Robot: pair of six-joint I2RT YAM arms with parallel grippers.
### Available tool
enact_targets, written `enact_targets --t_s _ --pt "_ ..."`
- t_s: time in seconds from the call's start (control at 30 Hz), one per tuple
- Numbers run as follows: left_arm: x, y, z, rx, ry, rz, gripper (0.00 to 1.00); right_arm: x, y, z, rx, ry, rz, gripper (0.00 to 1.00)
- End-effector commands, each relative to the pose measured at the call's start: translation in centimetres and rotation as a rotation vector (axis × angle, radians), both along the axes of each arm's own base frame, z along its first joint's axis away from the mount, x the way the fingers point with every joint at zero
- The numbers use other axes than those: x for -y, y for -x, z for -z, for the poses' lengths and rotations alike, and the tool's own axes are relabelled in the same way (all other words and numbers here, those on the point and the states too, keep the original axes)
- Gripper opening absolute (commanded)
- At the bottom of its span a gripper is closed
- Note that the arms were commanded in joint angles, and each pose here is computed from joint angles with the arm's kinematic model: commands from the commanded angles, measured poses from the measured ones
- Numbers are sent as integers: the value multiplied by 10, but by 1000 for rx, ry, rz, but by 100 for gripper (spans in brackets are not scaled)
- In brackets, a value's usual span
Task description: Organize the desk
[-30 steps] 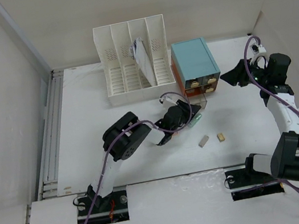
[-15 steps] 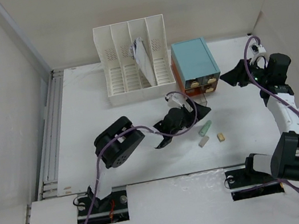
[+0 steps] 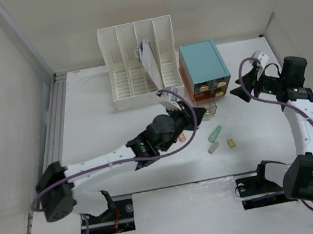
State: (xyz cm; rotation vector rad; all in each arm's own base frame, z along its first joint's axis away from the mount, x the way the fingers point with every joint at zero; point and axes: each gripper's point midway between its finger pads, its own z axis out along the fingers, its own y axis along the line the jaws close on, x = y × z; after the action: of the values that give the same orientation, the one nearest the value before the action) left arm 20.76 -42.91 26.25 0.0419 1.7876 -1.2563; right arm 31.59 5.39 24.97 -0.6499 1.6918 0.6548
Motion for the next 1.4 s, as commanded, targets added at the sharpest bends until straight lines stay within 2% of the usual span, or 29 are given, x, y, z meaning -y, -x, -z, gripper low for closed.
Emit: enact_targets --t_s 0.0,0.03,0.07,0.1,0.13,0.2,0.27,0.33,0.43,0.47,0.53,0.57,0.77,0.8,0.87,0.97,1.3,1.37 --pt "-57 -9 -34 225 -279 -110 0 -25 44 12 168 265 -320 58" --pt "-78 -3 -34 229 -375 -104 10 -26 42 15 357 474 -441 59" --pt "-89 -3 -50 264 -409 -109 49 -22 46 40 312 591 -511 59" --pt "-100 -1 -53 313 -491 -93 70 -29 56 56 325 641 -593 59" --pt "-109 2 -54 320 -540 -81 82 -28 55 67 353 699 -627 59" --pt "-140 3 -49 329 -685 -96 98 -28 59 98 356 814 -693 59" --pt "-166 5 -52 386 -740 -119 100 -32 57 111 388 893 -734 59" --pt "-186 4 -22 409 -812 -146 100 -45 63 123 375 938 -826 59" --pt "-205 4 -3 446 -794 -169 100 -55 65 138 304 973 -896 58" --pt "-208 3 -2 449 -773 -180 100 -65 60 140 332 999 -916 58" --pt "-209 7 -12 474 -690 -176 100 -64 55 153 289 1070 -913 58" --pt "-211 7 -10 473 -687 -173 100 -73 55 158 307 1088 -937 57" --pt "-218 10 -15 480 -636 -176 100 -86 65 194 173 1200 -1065 49" --pt "-218 12 -18 485 -623 -170 100 -92 66 197 187 1219 -1088 48" --pt "-218 12 -18 485 -623 -170 100 -91 69 208 135 1224 -1105 46" --pt "-218 13 -20 490 -612 -164 100 -98 67 209 137 1223 -1119 46" --pt "-217 18 -25 496 -579 -144 100 -76 74 229 69 1341 -1131 46" --pt "-218 19 -27 499 -571 -147 100 -77 73 231 62 1338 -1120 44"
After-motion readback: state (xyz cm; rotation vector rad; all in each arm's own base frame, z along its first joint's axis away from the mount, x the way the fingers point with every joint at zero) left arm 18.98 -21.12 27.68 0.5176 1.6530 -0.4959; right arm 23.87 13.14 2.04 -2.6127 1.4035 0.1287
